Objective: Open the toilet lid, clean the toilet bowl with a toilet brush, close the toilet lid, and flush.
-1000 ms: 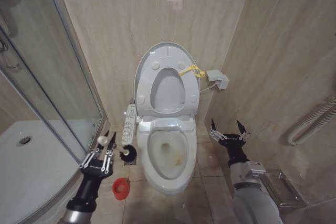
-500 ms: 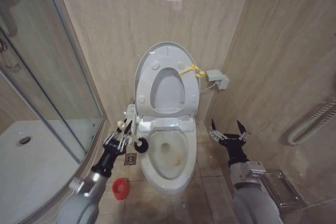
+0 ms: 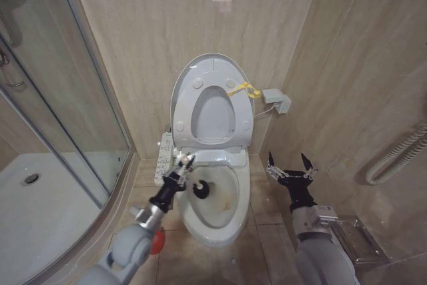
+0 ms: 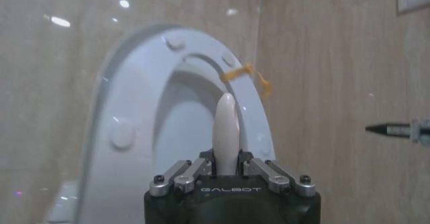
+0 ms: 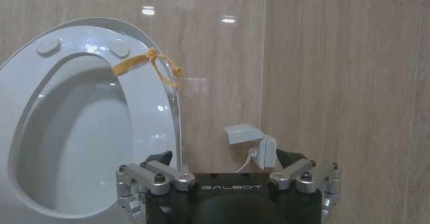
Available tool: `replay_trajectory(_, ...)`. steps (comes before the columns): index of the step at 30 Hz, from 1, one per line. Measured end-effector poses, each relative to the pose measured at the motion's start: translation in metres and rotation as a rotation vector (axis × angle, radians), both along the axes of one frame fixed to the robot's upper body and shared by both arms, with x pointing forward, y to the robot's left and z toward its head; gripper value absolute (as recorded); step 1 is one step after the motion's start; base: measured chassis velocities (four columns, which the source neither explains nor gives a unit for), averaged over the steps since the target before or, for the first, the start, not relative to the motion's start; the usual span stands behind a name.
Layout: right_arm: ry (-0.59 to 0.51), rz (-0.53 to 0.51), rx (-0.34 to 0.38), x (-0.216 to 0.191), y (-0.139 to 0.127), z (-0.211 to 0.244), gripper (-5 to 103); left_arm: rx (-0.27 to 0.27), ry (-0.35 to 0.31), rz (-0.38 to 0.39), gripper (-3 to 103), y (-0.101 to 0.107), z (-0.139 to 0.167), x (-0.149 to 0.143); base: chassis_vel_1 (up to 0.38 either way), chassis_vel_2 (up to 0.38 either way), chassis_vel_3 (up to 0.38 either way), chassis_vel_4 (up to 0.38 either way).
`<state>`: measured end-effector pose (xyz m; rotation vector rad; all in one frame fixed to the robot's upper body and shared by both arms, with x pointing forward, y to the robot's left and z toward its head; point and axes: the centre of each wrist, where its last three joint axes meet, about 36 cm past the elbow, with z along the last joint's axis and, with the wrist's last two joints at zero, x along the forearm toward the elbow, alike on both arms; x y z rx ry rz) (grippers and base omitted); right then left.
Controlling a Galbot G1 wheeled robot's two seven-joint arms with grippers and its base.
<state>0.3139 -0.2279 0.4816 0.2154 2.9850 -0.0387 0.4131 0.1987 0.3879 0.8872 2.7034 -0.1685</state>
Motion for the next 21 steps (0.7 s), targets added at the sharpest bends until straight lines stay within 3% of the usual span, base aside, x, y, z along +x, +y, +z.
replay_trajectory(6, 0.000, 0.000, 0.000, 0.000, 0.000, 0.000, 100, 0.027, 0.018, -0.038, 20, -0.017, -0.018, 0.035, 0.000, 0.000, 0.000, 0.000)
replay_trajectory(12, 0.000, 0.000, 0.000, 0.000, 0.000, 0.000, 100, 0.057, 0.041, -0.073, 20, -0.051, -0.042, 0.079, 0.000, 0.000, 0.000, 0.000)
replay_trajectory(21, 0.000, 0.000, 0.000, 0.000, 0.000, 0.000, 100, 0.124, 0.076, -0.102, 20, -0.077, -0.072, 0.109, 0.000, 0.000, 0.000, 0.000)
